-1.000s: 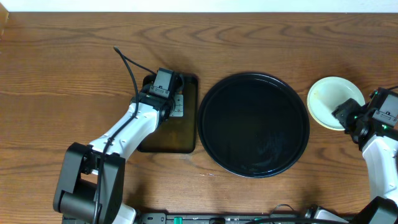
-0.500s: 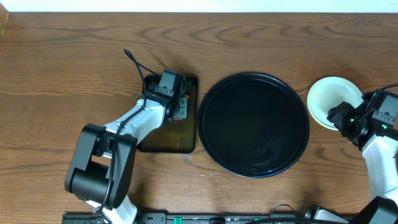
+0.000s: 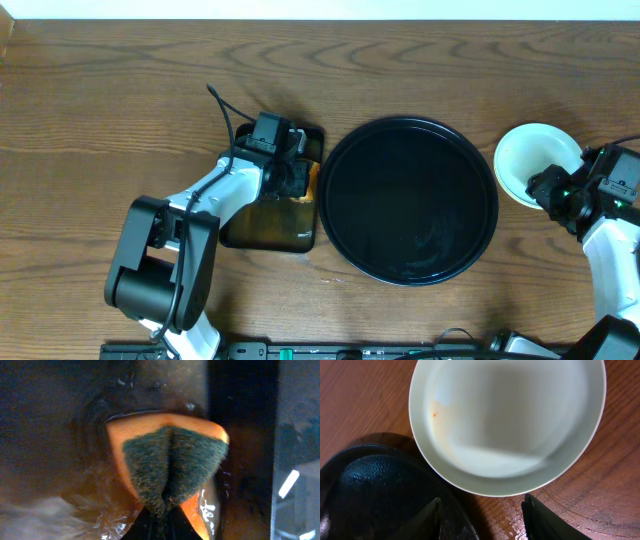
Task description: Clean dirty plates on tray and stack at the side
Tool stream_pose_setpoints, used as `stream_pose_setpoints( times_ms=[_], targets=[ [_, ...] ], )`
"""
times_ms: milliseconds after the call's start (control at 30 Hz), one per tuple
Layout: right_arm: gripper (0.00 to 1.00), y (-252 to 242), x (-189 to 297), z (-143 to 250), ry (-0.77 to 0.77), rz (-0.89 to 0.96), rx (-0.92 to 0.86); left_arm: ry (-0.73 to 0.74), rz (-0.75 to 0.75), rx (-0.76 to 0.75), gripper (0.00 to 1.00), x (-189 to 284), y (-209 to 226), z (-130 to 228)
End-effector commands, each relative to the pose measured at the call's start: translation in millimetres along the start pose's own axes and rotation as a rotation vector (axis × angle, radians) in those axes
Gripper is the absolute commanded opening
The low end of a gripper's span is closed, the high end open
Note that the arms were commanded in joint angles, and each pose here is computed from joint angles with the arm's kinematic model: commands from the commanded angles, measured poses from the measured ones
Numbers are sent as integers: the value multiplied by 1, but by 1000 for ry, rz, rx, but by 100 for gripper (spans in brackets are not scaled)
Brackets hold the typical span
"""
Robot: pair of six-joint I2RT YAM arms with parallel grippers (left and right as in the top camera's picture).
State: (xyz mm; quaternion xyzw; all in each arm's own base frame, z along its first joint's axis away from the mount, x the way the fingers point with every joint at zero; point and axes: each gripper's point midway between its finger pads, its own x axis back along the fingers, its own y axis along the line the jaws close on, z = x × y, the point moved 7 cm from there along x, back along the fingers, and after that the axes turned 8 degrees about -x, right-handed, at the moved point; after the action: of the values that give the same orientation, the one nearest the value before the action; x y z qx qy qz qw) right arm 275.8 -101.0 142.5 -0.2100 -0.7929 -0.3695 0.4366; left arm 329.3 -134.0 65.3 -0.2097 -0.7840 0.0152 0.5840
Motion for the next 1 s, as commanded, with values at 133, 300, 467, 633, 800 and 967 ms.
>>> stream_pose_setpoints(
  times_ms=[133, 300, 467, 633, 800, 967],
  targets=[
    [49, 0, 0, -2, 1, -5, 11, 103, -205, 165, 7, -11, 22, 26],
    [49, 0, 0, -2, 1, -5, 11, 112, -3, -34, 7, -12, 3, 24],
    [49, -1, 0, -1, 8, -1, 9, 42, -243, 152, 8, -4, 24, 10],
    [48, -2, 0, 0, 15, 3, 7, 13, -161, 73, 7, 12, 10, -7],
    [47, -2, 0, 1, 17, 4, 7, -44, -308, 67, 8, 55, 14, -18],
    [47, -2, 0, 1, 16, 4, 7, -74, -324, 111, 8, 80, 10, -15]
  ],
)
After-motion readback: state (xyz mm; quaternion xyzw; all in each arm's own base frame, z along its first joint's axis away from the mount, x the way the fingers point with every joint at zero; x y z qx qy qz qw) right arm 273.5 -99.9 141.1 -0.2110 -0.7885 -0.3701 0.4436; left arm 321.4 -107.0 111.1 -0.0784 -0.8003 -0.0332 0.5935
